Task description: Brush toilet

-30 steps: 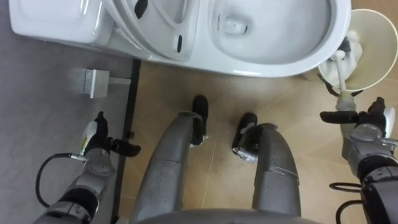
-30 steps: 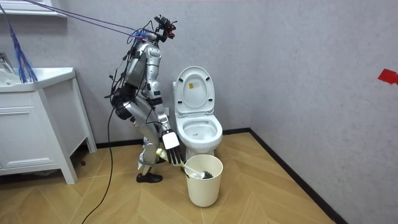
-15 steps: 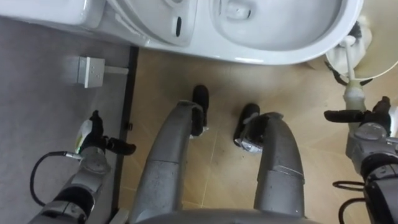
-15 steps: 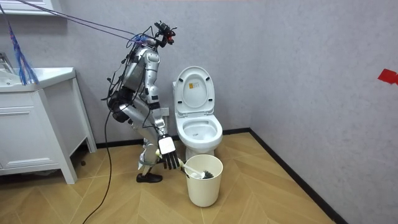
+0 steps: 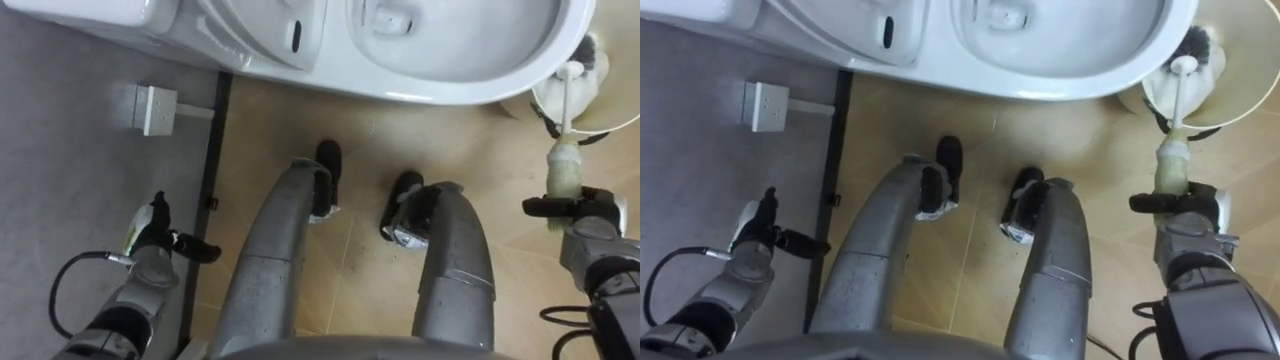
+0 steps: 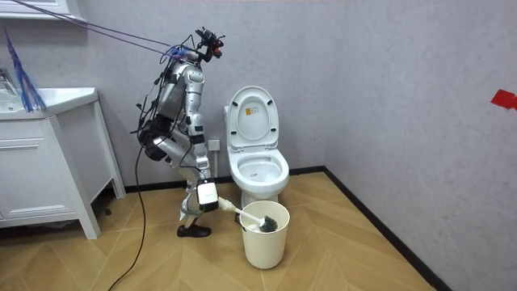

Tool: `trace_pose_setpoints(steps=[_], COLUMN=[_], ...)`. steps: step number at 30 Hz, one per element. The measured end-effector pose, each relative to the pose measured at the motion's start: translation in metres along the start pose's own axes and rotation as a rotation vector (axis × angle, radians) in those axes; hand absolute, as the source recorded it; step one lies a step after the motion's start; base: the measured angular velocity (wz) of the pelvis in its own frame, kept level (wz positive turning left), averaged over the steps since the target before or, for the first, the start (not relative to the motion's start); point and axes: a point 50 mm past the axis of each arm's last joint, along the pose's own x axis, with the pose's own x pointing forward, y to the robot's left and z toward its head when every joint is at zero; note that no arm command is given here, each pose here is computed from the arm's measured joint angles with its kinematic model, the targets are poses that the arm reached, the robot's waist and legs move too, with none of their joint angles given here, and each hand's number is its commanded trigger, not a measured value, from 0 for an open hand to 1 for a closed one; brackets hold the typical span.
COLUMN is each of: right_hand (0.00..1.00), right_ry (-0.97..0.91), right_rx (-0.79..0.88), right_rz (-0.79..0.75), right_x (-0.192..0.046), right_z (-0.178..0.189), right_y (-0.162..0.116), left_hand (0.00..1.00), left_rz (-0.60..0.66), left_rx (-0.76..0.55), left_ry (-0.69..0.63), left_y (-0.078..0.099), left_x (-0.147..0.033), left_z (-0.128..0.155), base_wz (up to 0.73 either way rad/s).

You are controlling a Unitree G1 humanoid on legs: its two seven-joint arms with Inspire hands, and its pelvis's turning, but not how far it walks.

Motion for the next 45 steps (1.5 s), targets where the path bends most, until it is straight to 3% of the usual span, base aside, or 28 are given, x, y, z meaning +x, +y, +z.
trace_pose_setpoints(steps=[6, 18, 23, 33, 39, 45], right_hand=[1.00, 1.00, 1.00, 1.00, 1.00, 1.00], right_ry=[0.028, 0.163, 0.260, 0.378, 0.391, 0.386], right_rx=[-0.007, -0.031, 0.110, 0.239, 0.269, 0.267], right_rz=[0.006, 0.020, 0.042, 0.058, 0.049, 0.070], right_x=[-0.001, -0.008, -0.015, -0.031, -0.037, -0.041], right_z=[-0.007, -0.056, -0.084, -0.131, -0.146, -0.156], right_y=[0.002, 0.004, 0.007, 0.010, 0.004, 0.000], left_hand=[0.00, 0.00, 0.00, 0.00, 0.00, 0.00], left_rz=[-0.011, -0.048, -0.037, -0.008, 0.024, 0.046], left_rx=[0.008, -0.014, -0.042, -0.109, -0.076, 0.106], left_ry=[0.032, 0.098, 0.150, 0.246, 0.247, 0.139], left_y=[-0.001, -0.006, -0.002, -0.002, 0.003, 0.001], left_x=[-0.001, -0.010, -0.015, -0.037, -0.055, -0.064], left_z=[-0.008, -0.037, -0.057, -0.100, -0.118, -0.110], base_wz=[-0.01, 0.00, 0.10, 0.07, 0.04, 0.04])
